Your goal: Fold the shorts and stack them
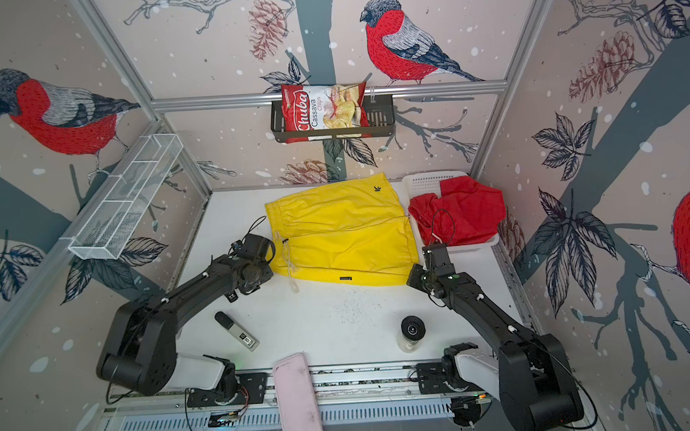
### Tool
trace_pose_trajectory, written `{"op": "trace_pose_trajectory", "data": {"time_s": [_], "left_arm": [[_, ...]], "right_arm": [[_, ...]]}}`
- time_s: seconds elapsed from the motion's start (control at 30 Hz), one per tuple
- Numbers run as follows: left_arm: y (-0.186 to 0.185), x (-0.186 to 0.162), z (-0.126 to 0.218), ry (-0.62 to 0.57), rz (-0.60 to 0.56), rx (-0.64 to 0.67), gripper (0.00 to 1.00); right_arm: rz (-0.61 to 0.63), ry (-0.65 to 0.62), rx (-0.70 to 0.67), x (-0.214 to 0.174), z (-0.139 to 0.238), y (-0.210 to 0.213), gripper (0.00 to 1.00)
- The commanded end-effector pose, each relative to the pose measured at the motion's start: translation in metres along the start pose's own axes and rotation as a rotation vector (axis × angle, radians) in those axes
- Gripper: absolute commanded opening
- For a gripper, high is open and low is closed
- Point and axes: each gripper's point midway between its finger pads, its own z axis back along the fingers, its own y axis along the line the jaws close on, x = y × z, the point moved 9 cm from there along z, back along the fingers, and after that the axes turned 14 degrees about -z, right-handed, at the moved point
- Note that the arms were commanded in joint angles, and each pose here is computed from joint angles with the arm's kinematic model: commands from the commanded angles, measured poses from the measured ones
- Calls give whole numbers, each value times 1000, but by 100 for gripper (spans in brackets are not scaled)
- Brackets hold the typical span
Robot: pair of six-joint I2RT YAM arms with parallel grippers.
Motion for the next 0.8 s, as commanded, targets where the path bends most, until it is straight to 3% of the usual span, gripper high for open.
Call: {"op": "trace_pose_trajectory", "data": {"time_s": [0.0,0.13,0.3,0.57,0.77], "left_arm": [[-7,4,-2,-58,52,-97,27],[-20,12,-11,-67,57,-153,47],[-34,18,-21,-69,73,-223,58],[-37,11,-42,-26,69,-188,58],[-35,20,-25,-87,92,-204,55]], "right_arm": [[6,-19,10,4,1,3,0],[10,-20,3,4,2,2,0],[12,-17,-5,2,0,0,0],[10,-6,-11,0,-5,-3,0],[11,-2,-15,0,-6,-4,0]]}}
